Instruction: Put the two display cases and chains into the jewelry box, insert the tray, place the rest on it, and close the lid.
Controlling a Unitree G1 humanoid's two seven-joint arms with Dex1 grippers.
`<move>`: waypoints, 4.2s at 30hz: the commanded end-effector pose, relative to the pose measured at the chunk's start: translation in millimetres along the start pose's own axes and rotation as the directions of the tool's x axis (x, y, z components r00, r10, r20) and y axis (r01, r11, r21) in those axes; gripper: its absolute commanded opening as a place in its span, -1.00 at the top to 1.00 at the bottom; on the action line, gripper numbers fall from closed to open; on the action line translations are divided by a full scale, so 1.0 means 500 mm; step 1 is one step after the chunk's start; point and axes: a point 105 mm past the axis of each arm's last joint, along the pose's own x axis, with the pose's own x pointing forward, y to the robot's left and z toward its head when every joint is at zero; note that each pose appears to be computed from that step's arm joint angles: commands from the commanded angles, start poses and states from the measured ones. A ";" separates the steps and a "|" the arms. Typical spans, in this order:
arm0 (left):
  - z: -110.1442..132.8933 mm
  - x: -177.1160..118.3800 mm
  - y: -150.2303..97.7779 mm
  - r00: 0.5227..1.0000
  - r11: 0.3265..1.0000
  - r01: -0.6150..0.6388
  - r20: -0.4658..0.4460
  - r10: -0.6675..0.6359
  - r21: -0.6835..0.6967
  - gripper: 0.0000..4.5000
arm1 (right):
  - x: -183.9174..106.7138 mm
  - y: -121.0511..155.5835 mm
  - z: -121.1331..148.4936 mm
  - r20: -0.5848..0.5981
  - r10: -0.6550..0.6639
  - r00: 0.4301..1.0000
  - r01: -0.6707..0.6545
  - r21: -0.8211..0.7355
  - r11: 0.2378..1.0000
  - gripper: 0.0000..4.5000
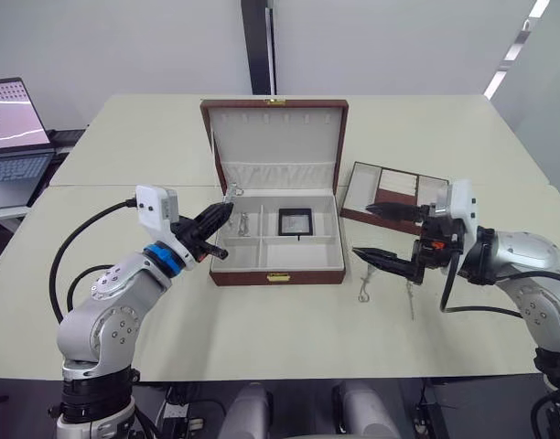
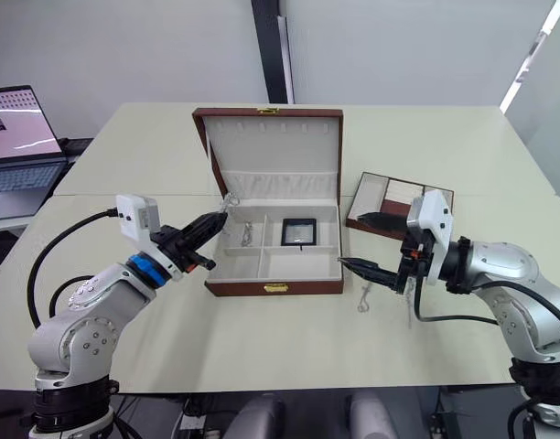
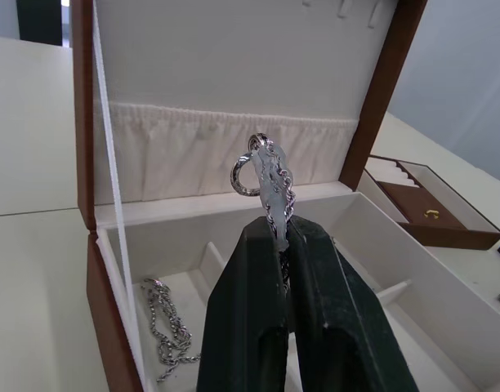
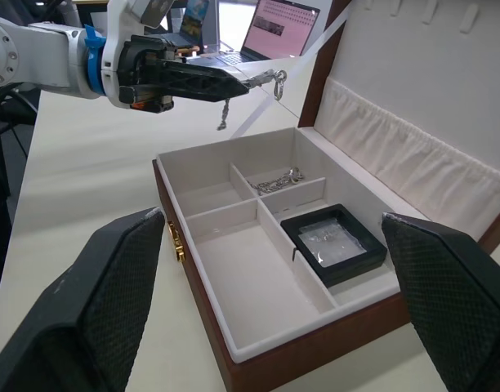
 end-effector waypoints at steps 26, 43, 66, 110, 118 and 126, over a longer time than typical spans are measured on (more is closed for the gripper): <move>-0.042 -0.042 -0.028 0.996 0.999 0.015 -0.082 -0.018 -0.035 0.98 | -0.025 0.026 0.013 -0.010 0.001 1.000 -0.002 -0.024 1.000 -1.00; -0.038 -0.051 -0.030 0.998 0.999 0.004 -0.060 -0.007 -0.055 -0.86 | -0.026 0.019 0.007 -0.018 0.008 1.000 -0.008 -0.013 1.000 -1.00; 0.026 -0.292 0.259 0.912 0.919 -0.314 -0.193 0.362 0.238 -0.98 | -0.306 -0.108 -0.150 -0.281 -0.437 0.855 0.476 0.087 0.875 -1.00; 0.015 -0.271 0.186 0.948 0.952 -0.190 -0.208 0.242 0.240 -0.98 | -0.364 -0.126 -0.180 -0.377 -0.432 0.819 0.477 0.031 0.878 -1.00; 0.009 -0.157 0.036 0.963 0.957 0.174 -0.245 -0.116 0.231 -0.98 | -0.275 -0.097 -0.142 -0.425 -0.188 0.886 0.242 0.076 0.967 -1.00; -0.014 -0.106 -0.099 0.861 0.840 0.493 -0.265 -0.434 0.228 -0.98 | -0.235 -0.088 -0.150 -0.529 -0.101 0.843 0.148 0.047 0.988 -1.00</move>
